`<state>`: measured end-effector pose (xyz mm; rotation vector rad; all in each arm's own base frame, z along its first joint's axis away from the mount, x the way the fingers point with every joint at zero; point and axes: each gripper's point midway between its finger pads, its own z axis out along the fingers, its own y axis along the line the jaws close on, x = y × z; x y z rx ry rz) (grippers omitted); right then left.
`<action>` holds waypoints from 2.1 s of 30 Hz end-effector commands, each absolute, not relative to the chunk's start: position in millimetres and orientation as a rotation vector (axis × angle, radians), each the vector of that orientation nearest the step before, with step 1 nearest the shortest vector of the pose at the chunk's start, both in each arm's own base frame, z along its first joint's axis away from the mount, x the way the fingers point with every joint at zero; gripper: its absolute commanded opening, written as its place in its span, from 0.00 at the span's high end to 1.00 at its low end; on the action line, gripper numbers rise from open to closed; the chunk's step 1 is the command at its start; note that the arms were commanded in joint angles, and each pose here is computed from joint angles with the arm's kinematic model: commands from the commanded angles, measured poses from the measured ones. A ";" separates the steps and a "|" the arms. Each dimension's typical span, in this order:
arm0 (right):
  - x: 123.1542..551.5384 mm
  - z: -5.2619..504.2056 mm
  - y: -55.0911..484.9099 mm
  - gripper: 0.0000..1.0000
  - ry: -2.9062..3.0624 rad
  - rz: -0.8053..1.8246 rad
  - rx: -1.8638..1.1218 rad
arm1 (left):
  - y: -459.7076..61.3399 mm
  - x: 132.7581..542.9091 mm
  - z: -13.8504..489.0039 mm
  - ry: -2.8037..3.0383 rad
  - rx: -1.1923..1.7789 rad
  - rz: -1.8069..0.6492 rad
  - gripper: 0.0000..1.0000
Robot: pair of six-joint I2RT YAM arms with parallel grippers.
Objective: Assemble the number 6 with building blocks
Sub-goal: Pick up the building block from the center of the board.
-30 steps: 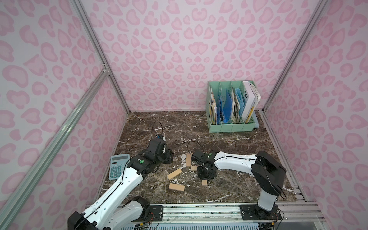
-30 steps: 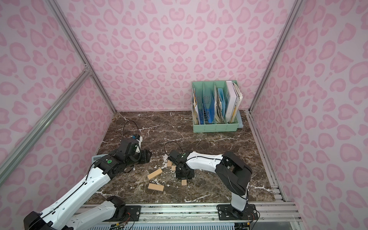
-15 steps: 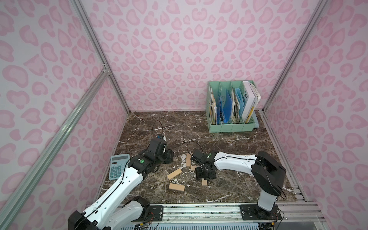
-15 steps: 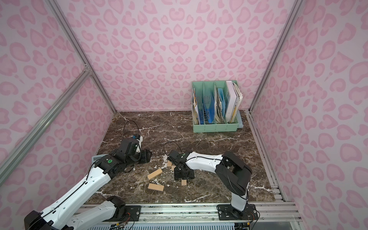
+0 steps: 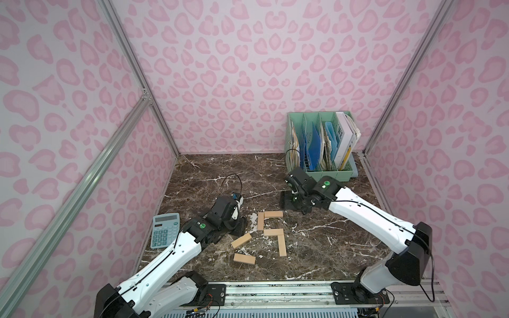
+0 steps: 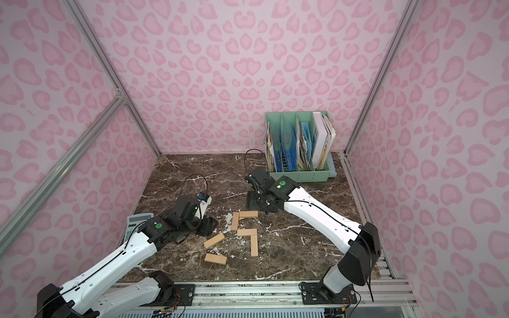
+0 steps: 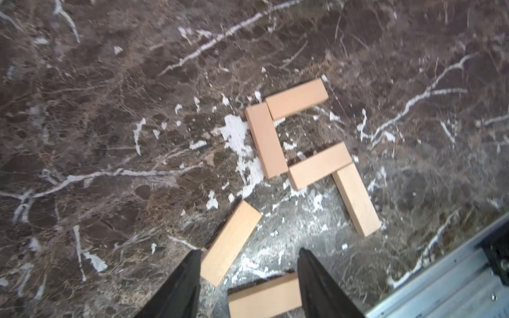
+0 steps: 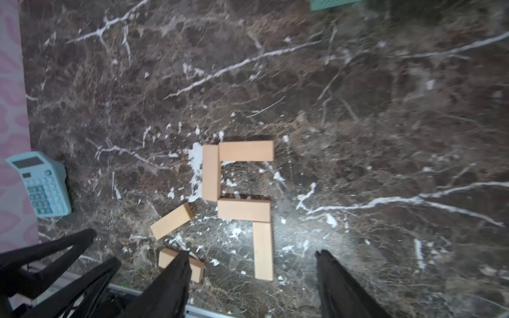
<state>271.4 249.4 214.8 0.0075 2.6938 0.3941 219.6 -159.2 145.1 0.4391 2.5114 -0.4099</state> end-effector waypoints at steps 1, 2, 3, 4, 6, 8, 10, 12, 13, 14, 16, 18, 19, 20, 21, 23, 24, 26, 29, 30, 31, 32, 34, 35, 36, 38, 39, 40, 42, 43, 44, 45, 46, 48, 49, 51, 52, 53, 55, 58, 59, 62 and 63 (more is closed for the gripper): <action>274.5 220.1 217.4 0.27 2.684 0.349 -0.025 | -166.3 194.7 144.6 2.478 0.740 -0.446 0.38; 279.4 226.3 211.7 0.27 2.656 0.372 -0.015 | -166.9 195.0 150.1 2.423 0.785 -0.441 0.36; 284.7 231.9 206.3 0.27 2.624 0.383 -0.001 | -174.4 187.6 153.1 2.357 0.906 -0.479 0.35; 288.3 236.0 202.8 0.27 2.600 0.392 0.003 | -176.9 186.6 151.9 2.324 0.961 -0.474 0.34; 296.0 242.4 192.8 0.27 2.573 0.417 0.025 | -179.6 179.8 143.0 2.330 1.085 -0.473 0.31; 300.8 244.3 187.7 0.27 2.572 0.443 0.018 | -185.1 170.4 135.3 2.349 1.208 -0.484 0.31; 305.0 248.3 182.1 0.27 2.560 0.434 0.013 | -182.4 164.6 121.0 2.353 1.336 -0.418 0.31; 306.2 249.9 178.8 0.27 2.549 0.434 0.006 | -173.1 163.1 111.4 2.364 1.413 -0.336 0.30; 305.6 248.7 177.4 0.27 2.550 0.437 0.005 | -167.3 163.8 108.6 2.377 1.427 -0.291 0.30; 304.5 246.0 177.3 0.27 2.554 0.444 0.000 | -159.6 166.7 104.7 2.404 1.412 -0.228 0.30; 302.4 243.1 175.8 0.27 2.552 0.454 -0.004 | -147.9 168.6 92.6 2.468 1.363 -0.147 0.30; 296.3 228.0 173.8 0.27 2.578 0.459 -0.006 | -143.2 172.3 83.9 2.508 1.331 -0.102 0.33; 296.1 226.8 173.1 0.27 2.577 0.464 -0.003 | -144.5 174.5 82.3 2.516 1.323 -0.099 0.35; 295.1 224.9 173.1 0.27 2.580 0.466 -0.006 | -146.4 177.2 80.4 2.524 1.318 -0.097 0.39; 295.3 224.3 173.1 0.27 2.579 0.469 -0.009 | -149.6 180.0 79.2 2.533 1.311 -0.104 0.40; 295.2 223.0 172.9 0.27 2.583 0.466 -0.017 | -155.8 184.0 74.9 2.558 1.312 -0.119 0.40; 295.0 223.3 173.1 0.27 2.584 0.467 -0.021 | -158.0 187.5 72.4 2.567 1.307 -0.114 0.42; 294.5 223.8 172.8 0.27 2.584 0.466 -0.022 | -162.1 195.6 70.0 2.565 1.285 -0.103 0.44; 293.9 225.5 170.9 0.27 2.577 0.463 -0.016 | -167.9 199.9 64.0 2.581 1.279 -0.117 0.43; 293.1 225.7 170.5 0.27 2.577 0.461 -0.017 | -168.5 200.5 60.9 2.593 1.278 -0.114 0.43; 292.8 225.9 169.3 0.27 2.575 0.458 -0.014 | -169.3 202.4 59.8 2.597 1.272 -0.111 0.43; 291.9 225.7 168.1 0.27 2.575 0.454 -0.009 | -169.7 204.0 58.5 2.605 1.262 -0.105 0.43; 290.5 225.8 166.4 0.27 2.572 0.451 -0.001 | -171.3 207.4 57.0 2.612 1.247 -0.101 0.44; 289.8 225.4 165.3 0.27 2.572 0.449 0.004 | -171.8 207.2 55.1 2.620 1.254 -0.102 0.44; 289.1 225.0 165.1 0.27 2.572 0.451 0.008 | -172.4 207.2 53.5 2.625 1.260 -0.101 0.44; 287.7 224.2 164.0 0.27 2.572 0.451 0.015 | -174.7 208.2 51.9 2.630 1.265 -0.109 0.44; 287.2 223.8 163.9 0.28 2.573 0.452 0.017 | -175.2 208.3 50.8 2.637 1.268 -0.109 0.44; 286.6 223.0 163.7 0.27 2.575 0.451 0.018 | -175.7 208.3 49.1 2.643 1.273 -0.110 0.44; 285.9 222.3 163.0 0.28 2.576 0.451 0.021 | -177.1 207.8 45.9 2.654 1.289 -0.116 0.45; 285.5 222.1 163.5 0.28 2.578 0.453 0.019 | -176.7 207.5 44.1 2.660 1.297 -0.111 0.45; 285.2 221.6 163.3 0.28 2.580 0.452 0.019 | -175.9 206.5 41.9 2.670 1.306 -0.107 0.45; 285.3 221.5 163.2 0.28 2.581 0.451 0.018 | -175.8 206.0 41.1 2.674 1.313 -0.108 0.45; 285.1 221.4 163.2 0.28 2.582 0.450 0.018 | -174.7 205.4 40.7 2.677 1.315 -0.105 0.46; 285.2 220.6 163.4 0.28 2.584 0.449 0.016 | -172.9 204.2 40.5 2.673 1.322 -0.100 0.45; 285.3 220.5 163.1 0.28 2.584 0.449 0.017 | -171.0 203.8 40.3 2.671 1.324 -0.092 0.45; 286.1 220.2 164.1 0.28 2.582 0.451 0.014 | -167.4 205.2 39.4 2.659 1.323 -0.071 0.46; 286.4 220.4 164.5 0.28 2.580 0.454 0.014 | -165.9 206.2 38.9 2.661 1.317 -0.065 0.46; 287.1 220.5 165.2 0.28 2.578 0.457 0.011 | -164.4 206.3 37.9 2.668 1.314 -0.065 0.46; 287.6 220.1 165.5 0.28 2.579 0.455 0.008 | -162.2 206.7 36.1 2.674 1.317 -0.056 0.45; 287.8 219.7 167.0 0.29 2.580 0.467 0.005 | -159.0 209.1 33.4 2.681 1.311 -0.038 0.45; 287.4 219.2 167.1 0.29 2.580 0.467 0.004 | -158.8 210.9 33.6 2.683 1.300 -0.041 0.45; 285.9 218.2 165.7 0.29 2.583 0.461 0.002 | -157.4 211.8 31.1 2.700 1.296 -0.043 0.45; 285.6 217.8 164.9 0.29 2.584 0.458 0.002 | -156.9 211.3 29.6 2.705 1.301 -0.040 0.45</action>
